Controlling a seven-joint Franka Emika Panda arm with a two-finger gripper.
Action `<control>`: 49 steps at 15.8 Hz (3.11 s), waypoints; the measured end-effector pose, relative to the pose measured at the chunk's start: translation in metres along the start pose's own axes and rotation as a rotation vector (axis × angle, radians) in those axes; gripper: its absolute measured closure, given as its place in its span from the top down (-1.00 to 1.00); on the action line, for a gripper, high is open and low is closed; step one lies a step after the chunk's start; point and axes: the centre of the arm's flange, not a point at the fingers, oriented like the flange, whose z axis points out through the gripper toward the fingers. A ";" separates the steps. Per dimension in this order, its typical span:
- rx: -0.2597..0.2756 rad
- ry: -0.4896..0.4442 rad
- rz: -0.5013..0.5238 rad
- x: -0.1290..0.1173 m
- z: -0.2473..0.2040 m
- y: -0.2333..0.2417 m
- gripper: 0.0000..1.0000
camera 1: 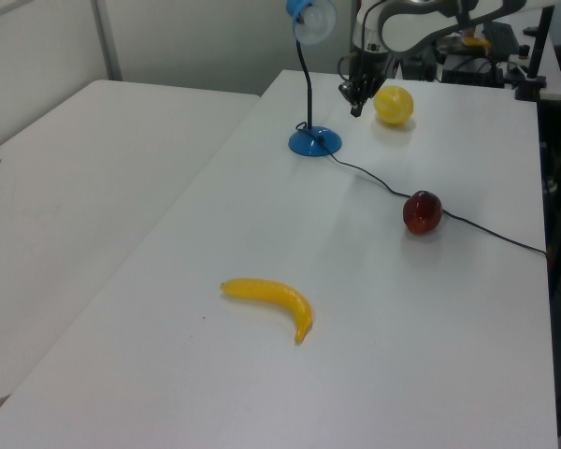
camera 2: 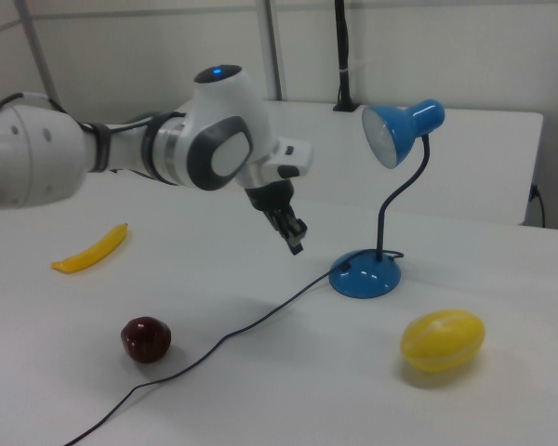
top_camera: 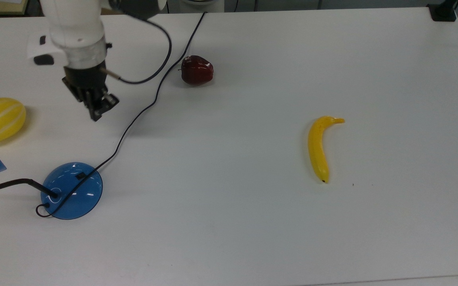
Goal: Turn on desk lamp
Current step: 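Move the gripper toward the blue lamp's round base, then lower the gripper onto the switch on the lamp base, then press down on the lamp base switch with the gripper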
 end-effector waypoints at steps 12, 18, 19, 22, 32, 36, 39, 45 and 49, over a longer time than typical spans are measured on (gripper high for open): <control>-0.039 0.147 0.193 0.054 0.074 0.015 -0.98; -0.069 0.160 0.201 0.055 0.091 0.010 -0.98; -0.075 0.161 0.202 0.054 0.092 0.010 -0.98; -0.087 0.160 0.205 0.052 0.101 0.007 -0.98; -0.052 0.201 0.197 0.055 0.119 -0.011 -0.98; -0.050 0.201 0.193 0.054 0.119 -0.014 -0.98; -0.047 0.208 0.194 0.056 0.115 -0.015 -0.98; -0.037 0.215 0.182 0.055 0.111 -0.027 -0.98; -0.034 0.214 0.176 0.053 0.110 -0.032 -0.98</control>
